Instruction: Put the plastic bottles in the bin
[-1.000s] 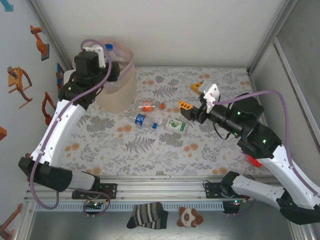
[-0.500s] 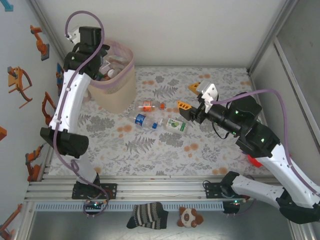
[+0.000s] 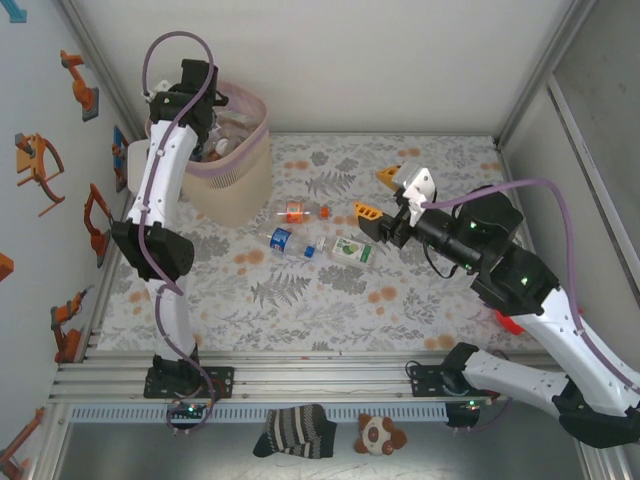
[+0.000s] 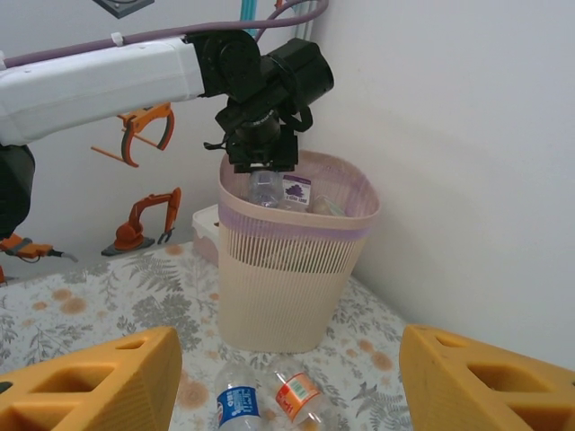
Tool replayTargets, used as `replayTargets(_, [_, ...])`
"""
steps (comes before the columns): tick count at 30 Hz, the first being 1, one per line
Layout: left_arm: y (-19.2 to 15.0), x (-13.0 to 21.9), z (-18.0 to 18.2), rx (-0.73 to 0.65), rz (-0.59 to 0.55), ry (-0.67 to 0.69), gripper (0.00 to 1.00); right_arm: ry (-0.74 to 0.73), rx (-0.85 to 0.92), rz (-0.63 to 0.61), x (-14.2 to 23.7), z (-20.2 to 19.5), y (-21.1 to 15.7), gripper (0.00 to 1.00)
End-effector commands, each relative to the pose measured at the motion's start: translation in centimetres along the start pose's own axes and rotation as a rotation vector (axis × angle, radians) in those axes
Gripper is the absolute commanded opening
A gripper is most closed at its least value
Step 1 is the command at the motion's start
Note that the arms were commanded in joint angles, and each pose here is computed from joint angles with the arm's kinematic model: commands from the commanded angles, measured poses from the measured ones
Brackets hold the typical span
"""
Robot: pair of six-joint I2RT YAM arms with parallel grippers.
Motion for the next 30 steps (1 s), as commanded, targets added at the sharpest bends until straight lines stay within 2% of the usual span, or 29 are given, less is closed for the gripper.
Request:
replayTargets(1, [0.0, 0.3, 1.4, 0.069, 0.026, 0.049, 0.26, -0.012, -0.002, -0.051, 0.7, -0.1, 0.9, 0.64])
replayTargets(5, [1.0, 1.4, 1.8, 0.099, -0.005, 0.035, 0.35, -0.018, 0.003, -0.049, 0.8, -0.1, 0.8, 0.65])
replayTargets(10, [3.0, 3.7, 2.3, 0.117, -0.066, -0.009, 0.59, -0.021, 0.009, -0.048, 0.9, -0.1, 0.8, 0.64])
replayTargets(14, [4.0, 5.1, 2.9, 0.130, -0.096, -0.032, 0.67, -0.020, 0.008, -0.047, 0.8, -0.1, 0.7, 0.65])
replayTargets(17, [4.6, 6.0, 3.3, 0.133, -0.115, -0.047, 0.68, -0.018, 0.008, -0.047, 0.8, -0.1, 0.7, 0.65])
replayTargets(19, [5.0, 6.5, 3.1, 0.114, -0.128, -0.078, 0.63, -0.016, 0.007, -0.048, 0.8, -0.1, 0.6, 0.65])
replayTargets(25, [5.5, 6.5, 0.8, 0.021, -0.137, -0.219, 0.25, -0.015, 0.007, -0.052, 0.9, -0.1, 0.6, 0.64])
replayTargets(30, [4.4, 4.8, -0.3, -0.052, -0.088, -0.230, 0.08, -0.018, 0.003, -0.054, 1.0, -0.1, 0.5, 0.64])
Point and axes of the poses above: each hand's point on the last joint's axis, 136 mm out from that joint toward the fingers, its own x axis back along the fingers, its own z axis along the line the jaws close on, y = z × x, the point moved 6 cm from there along x, back along the fingers, and after that the axes turned 10 degrees about -x, right-handed, at the moved point
